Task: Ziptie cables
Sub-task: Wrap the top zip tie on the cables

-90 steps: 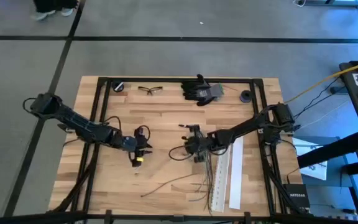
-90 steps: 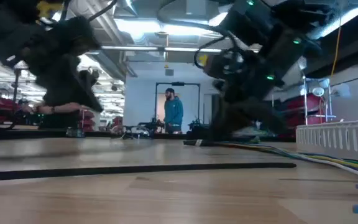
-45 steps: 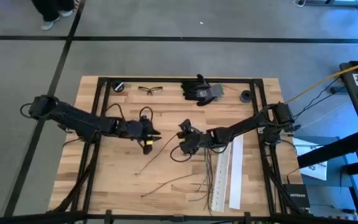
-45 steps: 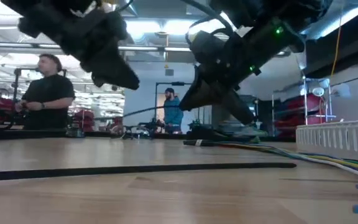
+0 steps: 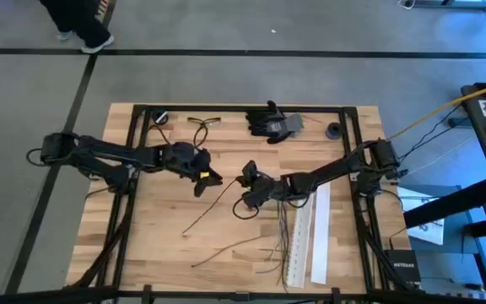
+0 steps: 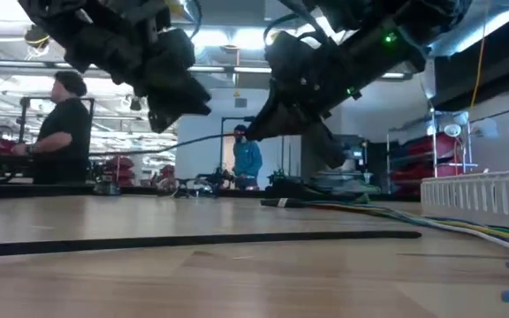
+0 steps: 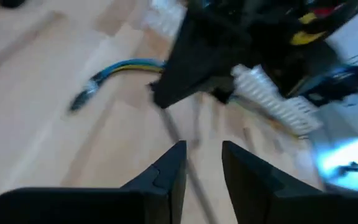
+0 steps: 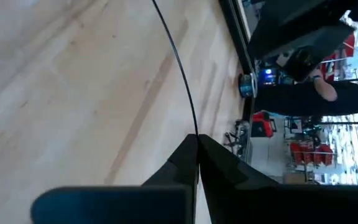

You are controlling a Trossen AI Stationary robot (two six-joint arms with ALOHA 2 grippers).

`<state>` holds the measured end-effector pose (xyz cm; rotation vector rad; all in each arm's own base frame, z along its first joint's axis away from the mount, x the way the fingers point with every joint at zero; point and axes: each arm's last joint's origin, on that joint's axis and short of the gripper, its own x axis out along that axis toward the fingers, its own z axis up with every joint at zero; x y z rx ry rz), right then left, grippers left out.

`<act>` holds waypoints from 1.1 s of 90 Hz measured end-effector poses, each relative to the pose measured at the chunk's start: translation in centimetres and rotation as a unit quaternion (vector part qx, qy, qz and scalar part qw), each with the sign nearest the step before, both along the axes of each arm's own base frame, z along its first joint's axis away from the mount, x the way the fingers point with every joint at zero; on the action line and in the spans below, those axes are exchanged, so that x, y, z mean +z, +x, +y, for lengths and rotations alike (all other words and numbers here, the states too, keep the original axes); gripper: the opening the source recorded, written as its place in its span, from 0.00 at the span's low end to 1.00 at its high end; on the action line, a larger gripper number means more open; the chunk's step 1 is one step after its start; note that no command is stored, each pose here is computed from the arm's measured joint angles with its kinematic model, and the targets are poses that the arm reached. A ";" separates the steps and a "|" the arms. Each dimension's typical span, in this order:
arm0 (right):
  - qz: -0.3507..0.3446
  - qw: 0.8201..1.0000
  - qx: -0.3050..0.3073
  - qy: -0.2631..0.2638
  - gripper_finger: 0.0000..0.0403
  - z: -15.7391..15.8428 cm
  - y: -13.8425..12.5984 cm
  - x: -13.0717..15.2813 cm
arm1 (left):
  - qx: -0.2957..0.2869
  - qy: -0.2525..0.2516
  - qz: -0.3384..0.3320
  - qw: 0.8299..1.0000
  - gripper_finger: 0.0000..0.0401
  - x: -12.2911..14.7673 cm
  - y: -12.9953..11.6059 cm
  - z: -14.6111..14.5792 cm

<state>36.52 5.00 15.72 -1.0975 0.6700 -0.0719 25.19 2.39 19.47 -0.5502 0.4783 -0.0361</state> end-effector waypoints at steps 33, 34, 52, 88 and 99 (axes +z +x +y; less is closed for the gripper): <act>-0.016 1.000 -0.007 -0.002 0.00 0.0 0.1 0.3 | -0.001 -0.074 0.019 0.997 0.22 -1.8 1.4 0.0; -0.016 1.000 -0.007 -0.002 0.00 0.0 0.1 0.3 | 0.000 -0.074 0.019 0.997 0.22 -1.8 1.4 0.1; -0.015 1.000 -0.007 -0.002 0.00 0.0 0.1 0.3 | 0.008 -0.069 0.027 0.997 0.22 -2.2 1.7 0.6; -0.016 1.000 -0.009 0.001 0.00 0.0 0.1 0.3 | 0.012 -0.073 0.029 0.997 0.25 -2.1 1.7 0.9; -0.017 1.000 -0.010 0.002 0.00 0.0 0.1 0.3 | 0.010 -0.078 0.028 0.997 0.35 -2.1 1.6 1.3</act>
